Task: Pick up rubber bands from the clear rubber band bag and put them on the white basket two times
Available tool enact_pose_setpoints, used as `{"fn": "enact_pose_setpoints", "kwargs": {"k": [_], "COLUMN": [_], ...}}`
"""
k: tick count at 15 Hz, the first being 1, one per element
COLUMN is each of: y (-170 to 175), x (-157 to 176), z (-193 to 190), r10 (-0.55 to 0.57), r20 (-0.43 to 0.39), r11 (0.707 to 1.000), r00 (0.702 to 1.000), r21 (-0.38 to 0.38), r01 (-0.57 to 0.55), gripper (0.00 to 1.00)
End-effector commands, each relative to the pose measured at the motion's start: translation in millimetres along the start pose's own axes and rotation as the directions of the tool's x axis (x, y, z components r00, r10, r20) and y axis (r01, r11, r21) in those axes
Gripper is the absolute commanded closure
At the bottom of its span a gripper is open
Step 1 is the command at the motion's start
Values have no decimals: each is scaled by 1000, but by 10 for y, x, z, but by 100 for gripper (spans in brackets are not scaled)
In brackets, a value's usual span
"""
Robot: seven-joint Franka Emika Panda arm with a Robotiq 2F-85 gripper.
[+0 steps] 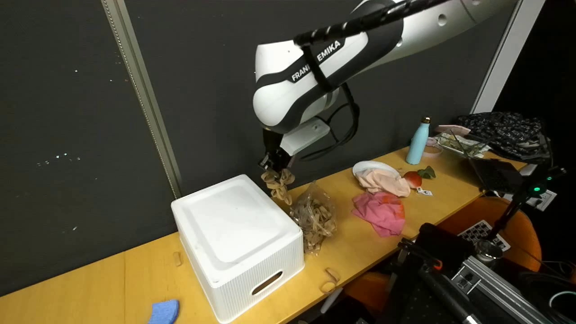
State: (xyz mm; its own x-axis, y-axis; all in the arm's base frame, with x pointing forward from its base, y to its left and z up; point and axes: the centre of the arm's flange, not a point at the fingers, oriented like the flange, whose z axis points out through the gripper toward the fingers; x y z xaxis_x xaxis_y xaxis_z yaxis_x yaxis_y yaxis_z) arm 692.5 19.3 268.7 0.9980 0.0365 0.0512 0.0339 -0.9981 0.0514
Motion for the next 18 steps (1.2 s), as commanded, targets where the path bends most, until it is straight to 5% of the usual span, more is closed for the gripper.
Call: {"fn": "enact_pose_setpoints", "kwargs": {"k": [1, 10, 12, 18], "y": [-288, -668, -704, -739], "x": [368, 488, 482, 472], "z": [65, 573, 623, 425], "r10": [-85, -224, -235, -233], "r20": [-13, -8, -5, -31], "r11": [996, 972, 970, 971], "r00": [996, 974, 972, 972], "r21": [-11, 62, 62, 46], "r01": [85, 224, 235, 234], "gripper": [99, 99, 68, 25]}}
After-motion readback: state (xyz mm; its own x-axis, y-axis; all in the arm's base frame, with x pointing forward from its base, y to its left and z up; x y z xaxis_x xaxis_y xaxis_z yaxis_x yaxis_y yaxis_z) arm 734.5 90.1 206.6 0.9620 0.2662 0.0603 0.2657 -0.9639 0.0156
